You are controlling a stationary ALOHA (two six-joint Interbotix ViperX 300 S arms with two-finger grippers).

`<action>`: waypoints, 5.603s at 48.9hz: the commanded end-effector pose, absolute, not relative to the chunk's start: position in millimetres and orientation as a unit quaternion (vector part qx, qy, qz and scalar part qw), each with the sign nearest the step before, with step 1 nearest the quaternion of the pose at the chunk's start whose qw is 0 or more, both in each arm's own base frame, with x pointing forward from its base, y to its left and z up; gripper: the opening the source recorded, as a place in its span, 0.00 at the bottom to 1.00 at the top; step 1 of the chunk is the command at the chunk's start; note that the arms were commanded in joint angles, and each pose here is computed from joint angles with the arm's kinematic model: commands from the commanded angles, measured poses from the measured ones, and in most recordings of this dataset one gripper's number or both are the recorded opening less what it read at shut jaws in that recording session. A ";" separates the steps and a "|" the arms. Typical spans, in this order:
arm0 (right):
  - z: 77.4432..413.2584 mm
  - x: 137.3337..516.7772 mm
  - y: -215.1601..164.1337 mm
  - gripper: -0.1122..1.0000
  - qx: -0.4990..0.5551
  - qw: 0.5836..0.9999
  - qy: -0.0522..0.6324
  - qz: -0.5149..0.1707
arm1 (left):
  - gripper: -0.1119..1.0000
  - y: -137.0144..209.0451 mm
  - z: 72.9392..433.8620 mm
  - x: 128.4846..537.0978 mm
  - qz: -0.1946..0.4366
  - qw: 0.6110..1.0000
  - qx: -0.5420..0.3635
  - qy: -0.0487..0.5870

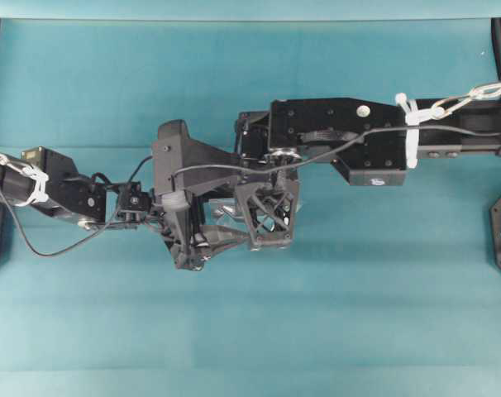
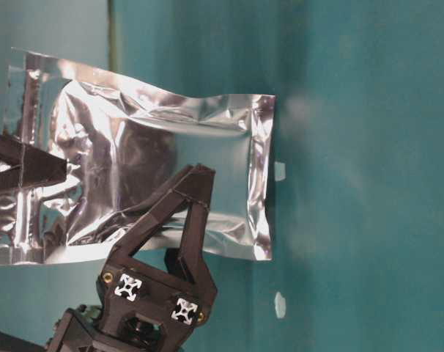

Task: Hand over the silver zip bag and make it stand upright.

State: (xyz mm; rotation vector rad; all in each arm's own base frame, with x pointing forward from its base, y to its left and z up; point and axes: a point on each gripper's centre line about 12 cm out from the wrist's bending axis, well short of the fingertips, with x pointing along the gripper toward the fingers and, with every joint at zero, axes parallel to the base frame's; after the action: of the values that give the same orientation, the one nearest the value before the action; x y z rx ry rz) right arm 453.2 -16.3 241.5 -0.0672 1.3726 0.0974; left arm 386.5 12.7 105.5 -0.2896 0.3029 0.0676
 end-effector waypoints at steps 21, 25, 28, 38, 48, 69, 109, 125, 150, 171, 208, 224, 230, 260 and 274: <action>244.6 451.9 -14.6 0.11 -0.031 0.776 0.629 0.046 | 0.39 11.0 109.2 390.4 0.024 0.984 -0.101 0.148; 244.1 451.7 -14.6 0.11 -0.031 0.775 0.629 0.046 | 0.39 11.0 108.2 390.1 0.024 0.983 -0.100 0.153; 244.2 452.0 -14.8 0.11 -0.032 0.776 0.628 0.045 | 0.39 11.0 108.4 390.5 0.024 0.983 -0.100 0.153; 244.2 452.2 -14.8 0.11 -0.033 0.777 0.627 0.046 | 0.39 11.0 107.4 390.0 0.024 0.983 -0.099 0.154; 244.2 451.9 -13.8 0.13 -0.030 0.776 0.628 0.049 | 0.39 9.2 107.4 390.0 0.022 0.983 -0.099 0.154; 244.5 453.3 -8.3 0.92 -0.034 0.779 0.624 0.054 | 0.39 4.4 106.2 388.7 0.016 0.983 -0.097 0.157; 252.6 445.3 -12.2 0.91 -0.042 0.784 0.618 0.044 | 0.37 0.8 104.2 388.4 0.010 0.982 -0.082 0.168; 301.7 421.7 -20.1 0.91 -0.044 0.819 0.572 0.020 | 0.37 0.2 104.2 388.4 0.009 0.982 -0.082 0.168; 319.3 361.7 -17.8 0.91 0.008 0.894 0.447 -0.021 | 0.37 -3.9 104.0 386.2 0.004 0.982 -0.081 0.170; 326.2 316.9 -15.0 0.91 0.017 0.933 0.359 -0.025 | 0.37 -3.9 105.0 386.7 0.004 0.982 -0.082 0.168; 330.7 292.1 -13.9 0.91 0.033 0.951 0.306 -0.031 | 0.37 -6.3 105.9 387.8 0.001 0.982 -0.081 0.169; 330.7 292.1 -13.9 0.90 0.033 0.951 0.306 -0.031 | 0.37 -6.3 106.3 388.2 0.001 0.982 -0.081 0.168; 330.1 291.9 -13.9 0.90 0.033 0.951 0.307 -0.031 | 0.37 -6.3 105.9 387.8 0.001 0.982 -0.081 0.169; 325.1 290.8 -13.7 0.90 0.034 0.948 0.314 -0.031 | 0.37 -6.3 105.9 387.8 0.001 0.982 -0.081 0.169; 324.0 290.6 -13.8 0.90 0.033 0.948 0.314 -0.031 | 0.37 -6.3 105.1 387.4 0.002 0.982 -0.081 0.173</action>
State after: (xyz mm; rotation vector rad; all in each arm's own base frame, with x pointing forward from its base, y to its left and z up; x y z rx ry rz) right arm 291.7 -14.2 316.7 0.0607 0.6675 -0.0617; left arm 385.6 -1.3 101.3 -0.1637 0.3576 0.0185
